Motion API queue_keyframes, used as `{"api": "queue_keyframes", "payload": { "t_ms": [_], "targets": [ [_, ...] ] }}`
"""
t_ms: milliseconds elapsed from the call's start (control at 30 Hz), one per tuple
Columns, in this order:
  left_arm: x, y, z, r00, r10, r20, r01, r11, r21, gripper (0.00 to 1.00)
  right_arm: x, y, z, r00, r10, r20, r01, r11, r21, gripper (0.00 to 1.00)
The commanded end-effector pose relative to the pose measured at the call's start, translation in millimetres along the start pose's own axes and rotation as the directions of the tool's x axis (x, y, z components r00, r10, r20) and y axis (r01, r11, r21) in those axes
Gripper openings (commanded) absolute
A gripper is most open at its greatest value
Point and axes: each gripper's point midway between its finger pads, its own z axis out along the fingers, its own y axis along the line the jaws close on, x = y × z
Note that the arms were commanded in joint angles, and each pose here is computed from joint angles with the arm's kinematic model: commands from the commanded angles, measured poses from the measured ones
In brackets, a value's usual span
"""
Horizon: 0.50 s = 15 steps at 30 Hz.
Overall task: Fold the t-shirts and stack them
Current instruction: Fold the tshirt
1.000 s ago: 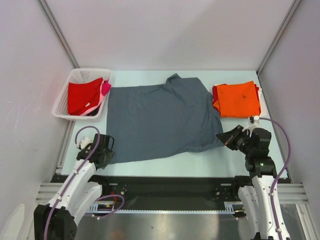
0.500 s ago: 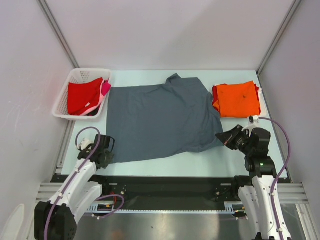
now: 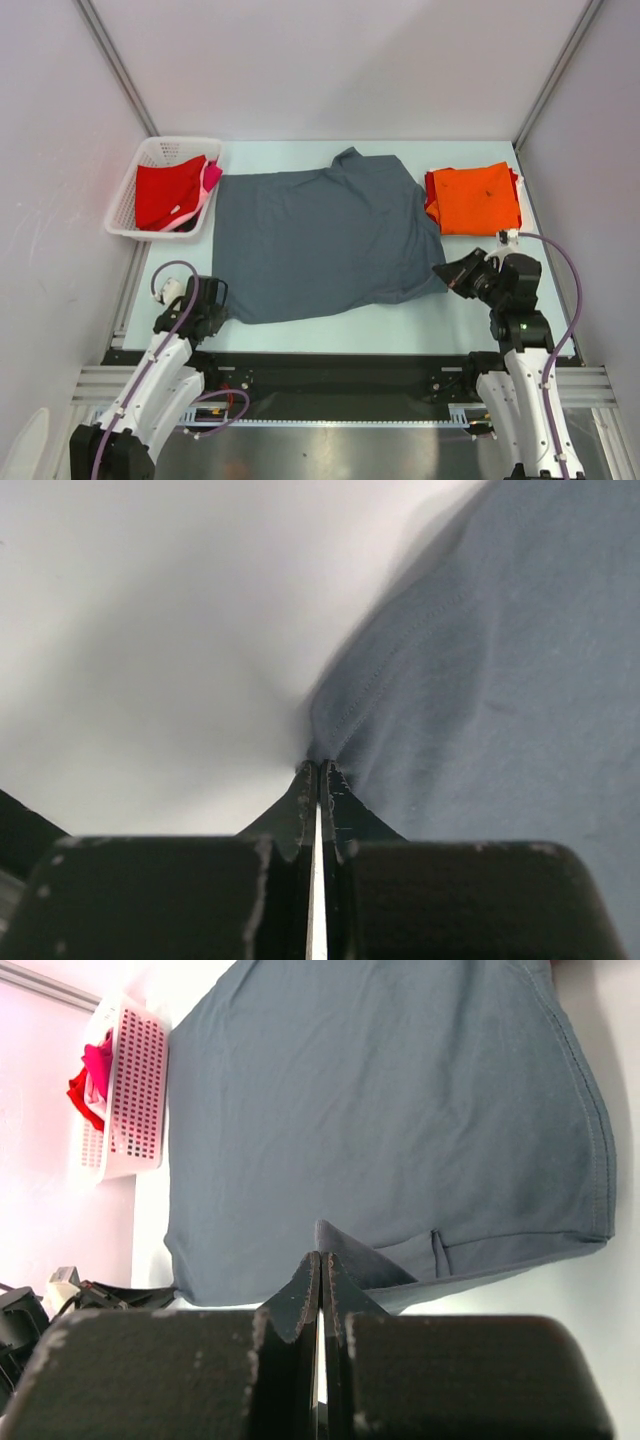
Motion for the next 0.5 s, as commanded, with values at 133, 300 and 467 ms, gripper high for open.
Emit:
{"api": "queue_keyframes", "payload": {
  "t_ms": [133, 300, 467],
  "targets": [
    [-10.6, -38.4, -18.6, 0.997, 0.064, -0.032, -0.061, 0.994, 0.089, 0.01, -29.5, 28.1, 10.8, 0.997, -0.062, 0.034, 0.064, 0.997, -0.042, 0.00],
    [-24.0, -56.4, -22.1, 0.997, 0.075, -0.031, -0.071, 0.993, 0.096, 0.02, -41.4, 45.5, 33.9, 0.994, -0.104, 0.042, 0.105, 0.994, -0.024, 0.00],
    [-38.8, -77.5, -19.5, 0.999, 0.023, -0.032, -0.018, 0.989, 0.146, 0.01, -58.8, 51.6, 58.8, 0.992, -0.112, 0.059, 0.111, 0.994, 0.006, 0.00]
  ]
}}
